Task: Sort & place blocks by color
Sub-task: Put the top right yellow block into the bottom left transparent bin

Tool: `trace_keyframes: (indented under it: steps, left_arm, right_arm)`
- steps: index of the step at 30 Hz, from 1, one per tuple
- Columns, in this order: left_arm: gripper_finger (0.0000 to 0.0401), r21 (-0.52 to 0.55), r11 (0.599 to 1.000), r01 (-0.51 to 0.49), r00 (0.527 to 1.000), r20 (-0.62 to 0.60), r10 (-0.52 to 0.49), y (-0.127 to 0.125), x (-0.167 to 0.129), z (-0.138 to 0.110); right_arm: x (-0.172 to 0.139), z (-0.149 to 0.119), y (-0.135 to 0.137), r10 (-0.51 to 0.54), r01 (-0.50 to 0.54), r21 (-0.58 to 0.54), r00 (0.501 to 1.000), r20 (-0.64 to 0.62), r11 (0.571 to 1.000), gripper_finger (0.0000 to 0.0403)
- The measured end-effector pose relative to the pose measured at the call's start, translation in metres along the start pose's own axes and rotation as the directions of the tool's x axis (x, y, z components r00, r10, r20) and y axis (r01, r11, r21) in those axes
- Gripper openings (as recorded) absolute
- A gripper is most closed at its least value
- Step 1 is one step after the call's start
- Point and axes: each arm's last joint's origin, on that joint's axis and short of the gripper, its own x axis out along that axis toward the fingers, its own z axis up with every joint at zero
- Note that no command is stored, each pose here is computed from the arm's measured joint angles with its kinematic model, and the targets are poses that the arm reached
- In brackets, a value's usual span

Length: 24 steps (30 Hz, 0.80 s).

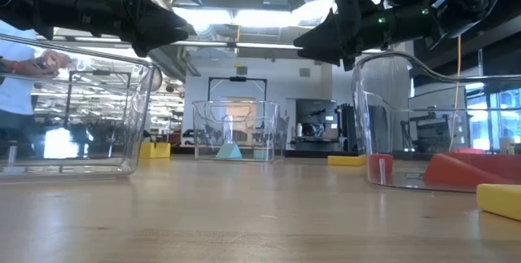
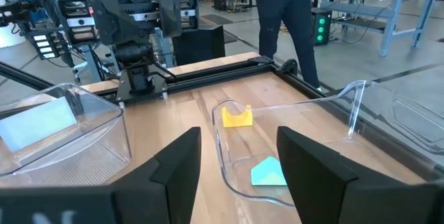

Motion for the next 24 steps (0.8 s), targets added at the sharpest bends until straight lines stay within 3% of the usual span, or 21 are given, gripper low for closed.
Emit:
trace_keyframes:
  steps: [24]
  left_arm:
    - [0.0195,0.005,1.0,0.005,1.0,0.001,-0.005,-0.0001,0.0,0.0001]
  right_arm:
    - [0.0,-0.0009,0.0006,0.024,-0.024,0.031,1.0,-0.011,0.999,0.0192]
